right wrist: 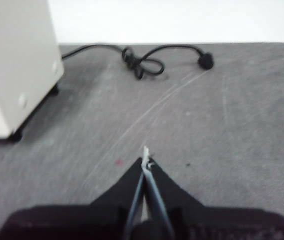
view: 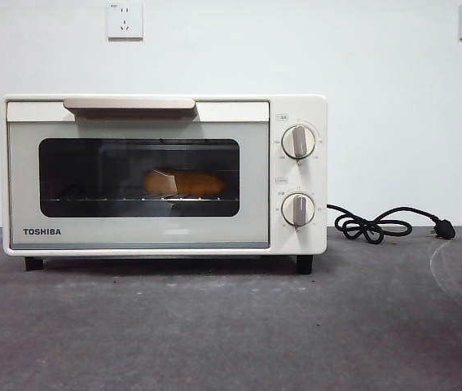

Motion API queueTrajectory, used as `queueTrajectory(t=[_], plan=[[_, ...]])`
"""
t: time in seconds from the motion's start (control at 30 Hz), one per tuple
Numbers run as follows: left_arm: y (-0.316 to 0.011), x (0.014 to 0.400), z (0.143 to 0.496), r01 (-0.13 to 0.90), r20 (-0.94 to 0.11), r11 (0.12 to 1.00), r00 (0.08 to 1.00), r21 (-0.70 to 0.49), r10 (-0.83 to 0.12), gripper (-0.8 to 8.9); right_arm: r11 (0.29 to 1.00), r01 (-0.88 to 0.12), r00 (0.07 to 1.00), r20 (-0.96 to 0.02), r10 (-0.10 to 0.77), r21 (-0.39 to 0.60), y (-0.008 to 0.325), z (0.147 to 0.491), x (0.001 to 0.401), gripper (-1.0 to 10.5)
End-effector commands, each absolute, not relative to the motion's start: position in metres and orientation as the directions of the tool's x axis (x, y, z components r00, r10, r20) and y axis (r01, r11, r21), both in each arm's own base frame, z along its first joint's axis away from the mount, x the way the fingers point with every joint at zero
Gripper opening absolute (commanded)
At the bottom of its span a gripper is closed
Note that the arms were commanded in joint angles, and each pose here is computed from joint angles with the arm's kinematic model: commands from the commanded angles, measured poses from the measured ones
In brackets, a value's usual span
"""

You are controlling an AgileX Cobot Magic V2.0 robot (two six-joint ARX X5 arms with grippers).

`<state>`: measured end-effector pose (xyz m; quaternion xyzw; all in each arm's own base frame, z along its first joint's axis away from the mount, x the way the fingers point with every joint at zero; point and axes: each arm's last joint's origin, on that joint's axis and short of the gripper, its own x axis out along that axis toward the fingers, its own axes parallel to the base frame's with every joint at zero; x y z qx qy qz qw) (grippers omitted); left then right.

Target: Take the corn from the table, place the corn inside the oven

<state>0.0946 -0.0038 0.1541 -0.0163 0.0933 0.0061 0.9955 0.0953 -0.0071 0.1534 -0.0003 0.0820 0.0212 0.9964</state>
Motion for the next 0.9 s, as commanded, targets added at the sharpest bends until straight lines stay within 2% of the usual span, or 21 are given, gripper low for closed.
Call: queueTrajectory(t=[0.03,0.9], plan=[[-0.0041,0.0953,0.1511,-0.014,-0.191,1.000,0.982,-0.026,0.008,-0.04,0.998,-0.022,0.985,-0.170,0.030,0.052,-0.0074,0.1509,0.0952,0.0],[-0.0041,0.0953,0.1511,-0.014,-0.192,1.000,0.981,-0.026,0.008,-0.04,0.999,-0.019,0.985,-0.170,0.027,0.050,-0.0075,0.1515,0.0952,0.0]])
